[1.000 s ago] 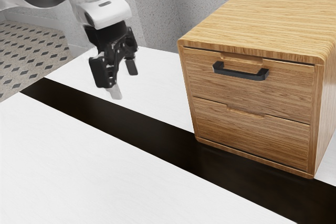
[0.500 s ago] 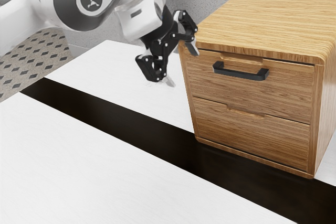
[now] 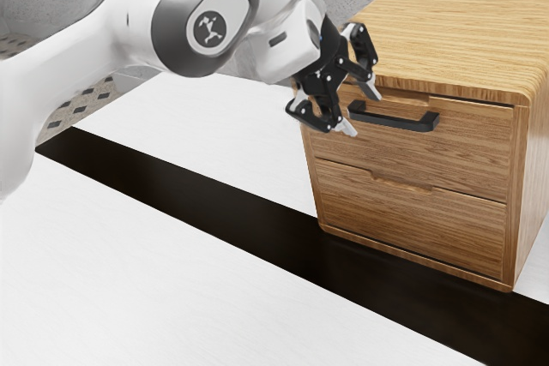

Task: Pull the drawer handle with one arm to open the drawer

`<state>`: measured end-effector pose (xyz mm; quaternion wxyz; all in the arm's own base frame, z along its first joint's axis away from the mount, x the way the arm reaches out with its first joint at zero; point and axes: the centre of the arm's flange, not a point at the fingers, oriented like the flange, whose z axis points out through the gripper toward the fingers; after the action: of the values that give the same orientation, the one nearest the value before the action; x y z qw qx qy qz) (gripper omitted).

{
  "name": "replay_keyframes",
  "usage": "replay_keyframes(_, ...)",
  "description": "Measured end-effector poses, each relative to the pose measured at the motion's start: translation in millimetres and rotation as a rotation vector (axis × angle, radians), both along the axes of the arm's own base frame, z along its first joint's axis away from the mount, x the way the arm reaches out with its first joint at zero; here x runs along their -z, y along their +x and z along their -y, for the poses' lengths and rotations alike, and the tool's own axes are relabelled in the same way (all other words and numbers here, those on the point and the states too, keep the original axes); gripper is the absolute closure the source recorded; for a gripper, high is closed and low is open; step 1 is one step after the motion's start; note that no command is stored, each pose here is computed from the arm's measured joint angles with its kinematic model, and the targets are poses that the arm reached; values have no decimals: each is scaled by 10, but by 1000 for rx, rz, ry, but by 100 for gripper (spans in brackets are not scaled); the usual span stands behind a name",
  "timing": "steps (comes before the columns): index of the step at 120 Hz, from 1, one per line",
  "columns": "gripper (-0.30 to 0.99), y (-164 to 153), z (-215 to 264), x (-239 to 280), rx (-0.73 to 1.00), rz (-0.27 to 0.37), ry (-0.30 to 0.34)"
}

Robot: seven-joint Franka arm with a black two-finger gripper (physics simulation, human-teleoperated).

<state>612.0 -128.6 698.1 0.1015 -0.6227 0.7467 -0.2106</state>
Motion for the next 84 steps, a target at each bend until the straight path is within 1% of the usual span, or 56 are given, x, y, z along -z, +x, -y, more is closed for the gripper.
replay_keyframes(24,39,103,88,3,10,38,-10)
replay_keyframes(33,40,158,52,54,3,40,-10)
replay_keyframes(54,44,203,224,144,25,45,-16)
replay_keyframes(71,49,263,181,245,13,35,-15)
replay_keyframes(84,56,275,194,295,11,29,-15)
